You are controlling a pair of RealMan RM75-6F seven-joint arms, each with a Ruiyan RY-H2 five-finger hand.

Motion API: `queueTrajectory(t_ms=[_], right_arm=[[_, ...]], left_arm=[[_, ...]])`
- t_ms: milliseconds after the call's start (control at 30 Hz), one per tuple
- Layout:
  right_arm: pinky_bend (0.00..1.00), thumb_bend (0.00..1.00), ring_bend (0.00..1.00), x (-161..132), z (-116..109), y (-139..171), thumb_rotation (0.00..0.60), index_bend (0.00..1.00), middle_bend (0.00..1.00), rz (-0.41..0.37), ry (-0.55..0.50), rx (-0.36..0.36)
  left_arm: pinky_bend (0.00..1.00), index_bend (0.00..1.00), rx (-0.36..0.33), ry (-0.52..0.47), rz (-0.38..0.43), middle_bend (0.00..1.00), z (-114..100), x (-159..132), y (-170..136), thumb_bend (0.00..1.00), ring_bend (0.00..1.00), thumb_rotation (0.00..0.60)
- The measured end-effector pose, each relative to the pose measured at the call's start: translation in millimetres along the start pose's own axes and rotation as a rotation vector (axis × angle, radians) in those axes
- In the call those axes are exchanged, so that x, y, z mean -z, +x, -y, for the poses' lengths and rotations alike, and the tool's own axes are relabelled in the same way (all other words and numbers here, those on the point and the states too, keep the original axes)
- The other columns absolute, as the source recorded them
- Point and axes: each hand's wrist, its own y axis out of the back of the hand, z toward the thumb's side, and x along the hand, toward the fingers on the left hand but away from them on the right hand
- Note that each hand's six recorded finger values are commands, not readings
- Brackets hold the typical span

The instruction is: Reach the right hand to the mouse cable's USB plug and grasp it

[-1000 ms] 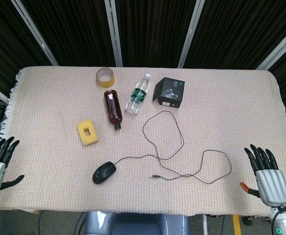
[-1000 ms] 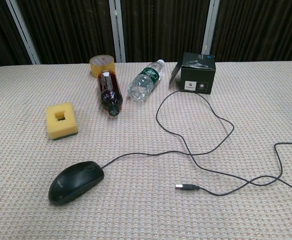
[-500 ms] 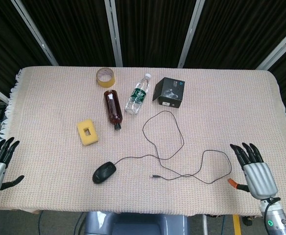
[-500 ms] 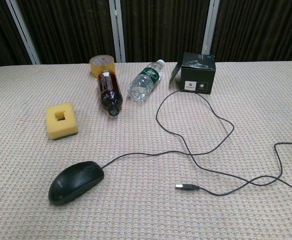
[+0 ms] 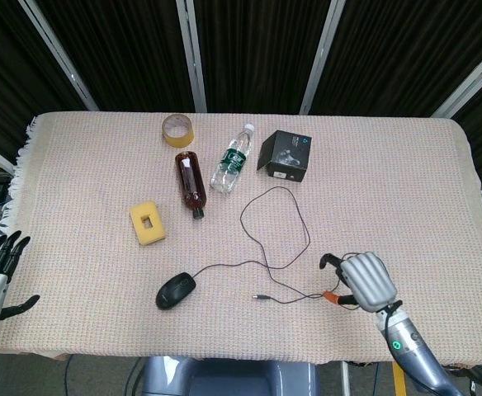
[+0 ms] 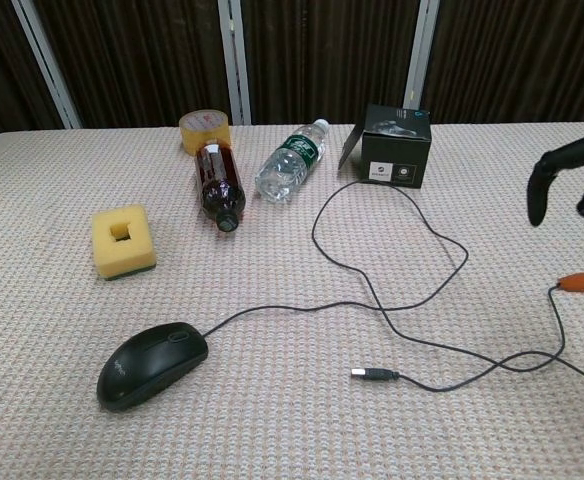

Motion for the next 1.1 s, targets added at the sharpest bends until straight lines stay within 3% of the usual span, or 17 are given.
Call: queueTrajectory(t_ms=[233,533,733,1100], right_arm=[[0.96,0.14,1.0,-36,40,-23,0.6,0.56,1.0,-0.041,0.061,-0.118],[0.96,0.17,1.0,-77,76,-36,0.6,0.57,1.0,-0.063,0.067,-0.186],[0.96,0.23,1.0,-79,90,-42,0.6,0.54,1.0,-0.026,0.08,-0.21],[0.96,0.23,1.0,-72,107,-49,0.6,0.52,1.0,0.051,0.06,-0.234]], left_arm=[[0.0,0.0,0.0,-0.011,-0.003,0.0,-1,2,0,0.08,0.0,0.6],[0.0,0.0,0.003,-0.017,0.002,0.0,-1,2,-1,0.08,0.0,0.6],[0.0,0.0,0.004,-0.02,0.002,0.0,-1,1,-1,0.08,0.0,0.6],[0.0,0.0,0.009,-0.021,0.004,0.0,0,1,-1,0.08,0.0,0.6]])
